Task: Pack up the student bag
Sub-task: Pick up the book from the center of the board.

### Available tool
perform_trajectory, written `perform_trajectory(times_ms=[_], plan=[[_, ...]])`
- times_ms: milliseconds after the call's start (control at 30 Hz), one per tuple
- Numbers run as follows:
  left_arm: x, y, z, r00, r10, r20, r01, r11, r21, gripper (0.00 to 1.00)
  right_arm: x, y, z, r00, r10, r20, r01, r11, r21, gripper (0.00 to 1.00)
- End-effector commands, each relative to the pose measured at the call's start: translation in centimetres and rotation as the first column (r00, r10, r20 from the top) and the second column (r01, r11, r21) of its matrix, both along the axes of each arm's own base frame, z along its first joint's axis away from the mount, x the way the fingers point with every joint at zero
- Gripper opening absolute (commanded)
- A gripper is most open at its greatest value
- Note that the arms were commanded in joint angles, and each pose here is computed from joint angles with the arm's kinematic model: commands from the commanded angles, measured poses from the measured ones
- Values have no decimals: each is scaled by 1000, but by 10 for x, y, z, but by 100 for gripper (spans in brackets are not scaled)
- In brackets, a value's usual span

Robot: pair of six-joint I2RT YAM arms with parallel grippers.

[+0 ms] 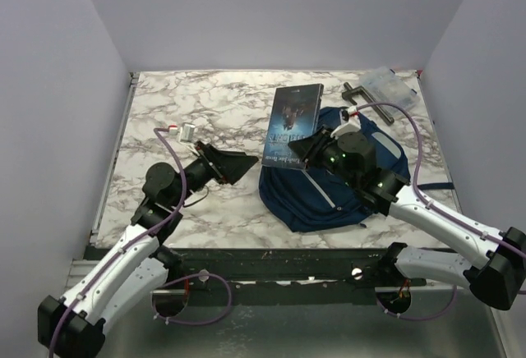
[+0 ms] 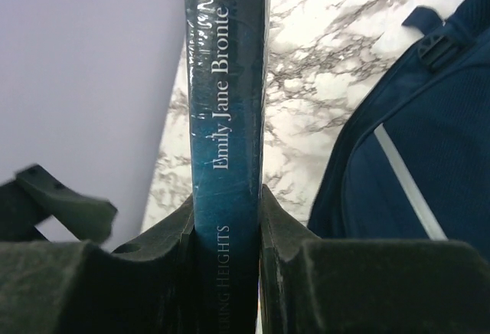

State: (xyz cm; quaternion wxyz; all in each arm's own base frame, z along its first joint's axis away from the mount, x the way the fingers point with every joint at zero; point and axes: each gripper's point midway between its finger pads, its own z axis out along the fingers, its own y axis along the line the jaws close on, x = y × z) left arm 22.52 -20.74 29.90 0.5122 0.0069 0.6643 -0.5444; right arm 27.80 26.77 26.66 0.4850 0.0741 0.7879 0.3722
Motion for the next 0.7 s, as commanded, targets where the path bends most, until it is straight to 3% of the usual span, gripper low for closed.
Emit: perform_trajectory(times_ms=[0, 100, 233, 400, 667], plan=[[-17, -32, 25, 997, -65, -45, 54, 974, -220, 97, 1, -5, 98, 985, -117, 127, 36, 858, 512, 1], [-24, -44, 34, 990, -92, -103, 52, 940, -337, 96, -1, -18, 108, 981, -165, 104, 58, 753, 656, 1], [-21, -54, 36, 974, -107, -199, 11, 903, -430, 98, 6, -33, 106, 973, -230, 6, 149, 650, 745, 1], [1, -64, 23, 941, -83, -327, -94, 867, -489, 98, 5, -28, 115, 979, -201, 28, 99, 590, 801, 1], [32, -83, 50, 959, -79, -272, -107, 788, -607, 95, -5, -7, 126, 991, -82, 109, -51, 520, 852, 1]])
